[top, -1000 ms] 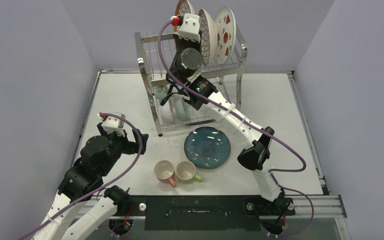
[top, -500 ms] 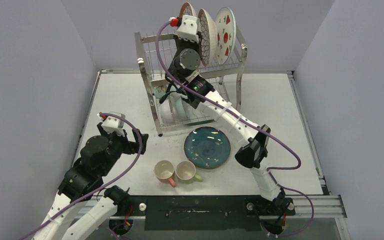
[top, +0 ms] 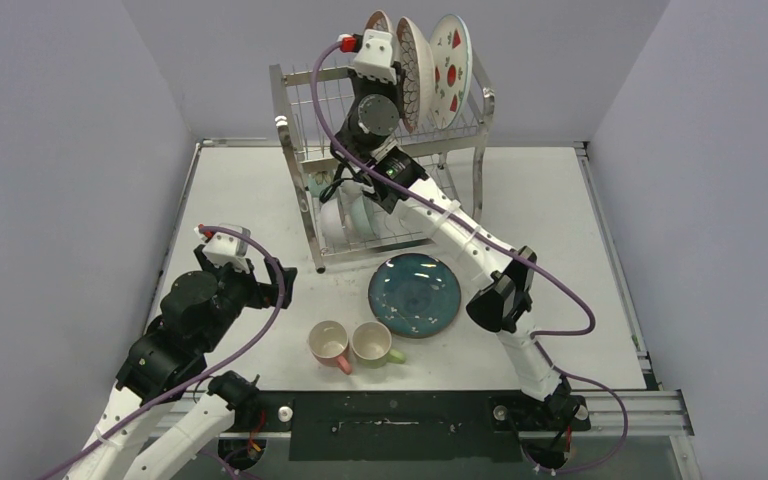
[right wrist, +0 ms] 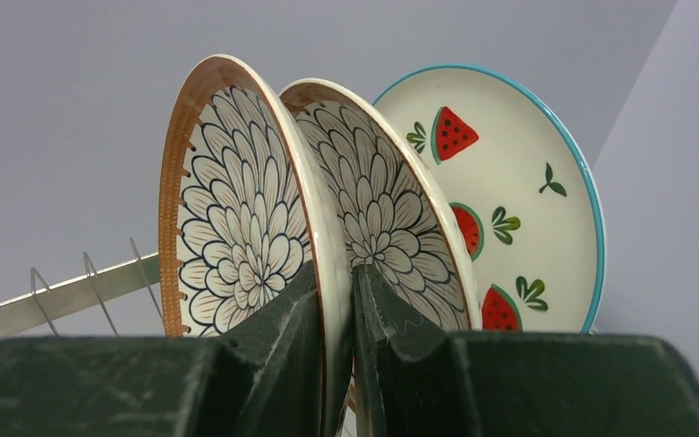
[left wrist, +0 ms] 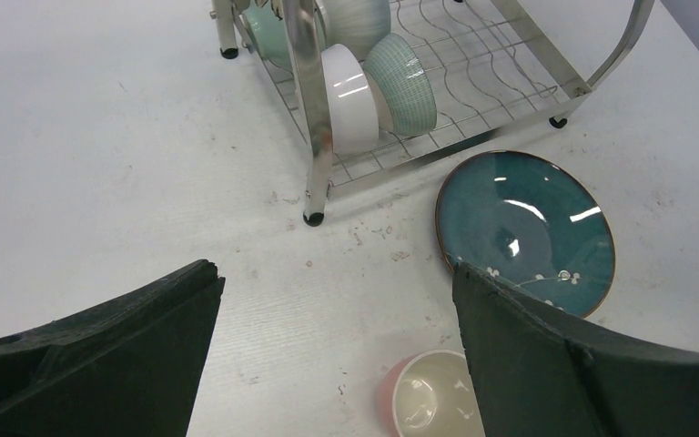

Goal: Load the mixed dishes into the dish rack
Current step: Insert the plate into the dish rack.

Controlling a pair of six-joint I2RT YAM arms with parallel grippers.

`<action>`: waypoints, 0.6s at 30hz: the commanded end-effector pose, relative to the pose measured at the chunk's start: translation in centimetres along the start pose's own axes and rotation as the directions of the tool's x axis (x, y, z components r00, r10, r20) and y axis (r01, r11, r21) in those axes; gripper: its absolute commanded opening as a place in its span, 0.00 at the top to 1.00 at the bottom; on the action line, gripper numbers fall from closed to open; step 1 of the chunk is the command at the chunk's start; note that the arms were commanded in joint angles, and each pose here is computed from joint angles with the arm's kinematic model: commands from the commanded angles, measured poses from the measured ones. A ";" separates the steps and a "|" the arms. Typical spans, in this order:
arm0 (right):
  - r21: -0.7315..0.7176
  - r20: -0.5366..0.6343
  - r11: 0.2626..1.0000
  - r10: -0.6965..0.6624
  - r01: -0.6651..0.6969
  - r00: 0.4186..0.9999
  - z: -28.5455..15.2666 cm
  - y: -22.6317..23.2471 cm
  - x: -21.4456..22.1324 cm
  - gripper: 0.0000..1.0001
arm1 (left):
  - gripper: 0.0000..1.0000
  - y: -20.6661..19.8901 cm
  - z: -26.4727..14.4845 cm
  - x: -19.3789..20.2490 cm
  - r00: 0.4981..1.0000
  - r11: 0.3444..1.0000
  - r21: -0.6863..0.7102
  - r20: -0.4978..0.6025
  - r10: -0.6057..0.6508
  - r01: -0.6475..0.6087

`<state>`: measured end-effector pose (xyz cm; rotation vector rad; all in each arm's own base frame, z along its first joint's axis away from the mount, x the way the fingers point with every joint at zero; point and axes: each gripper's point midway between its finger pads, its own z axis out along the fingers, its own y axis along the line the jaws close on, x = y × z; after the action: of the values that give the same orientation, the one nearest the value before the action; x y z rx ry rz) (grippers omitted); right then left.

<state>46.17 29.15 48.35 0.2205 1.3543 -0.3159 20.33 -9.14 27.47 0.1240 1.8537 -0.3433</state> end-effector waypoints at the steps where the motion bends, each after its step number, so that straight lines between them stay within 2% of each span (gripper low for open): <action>1: -0.012 0.094 0.991 0.137 -0.137 0.986 0.9 -2.0 -4.8 1.00 | 0.03 -0.3 0.0 -1.1 0.999 1.000 0.013 0.043 -0.015 0.014; 18: -0.137 0.201 0.989 -0.035 0.063 0.979 1.5 -0.1 -6.4 1.00 | 0.03 -0.2 0.1 -1.2 0.999 1.000 0.013 0.040 -0.018 0.018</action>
<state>47.34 30.07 49.62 0.0475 1.3111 -0.3437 20.41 -8.99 27.48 0.1168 1.8540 -0.3405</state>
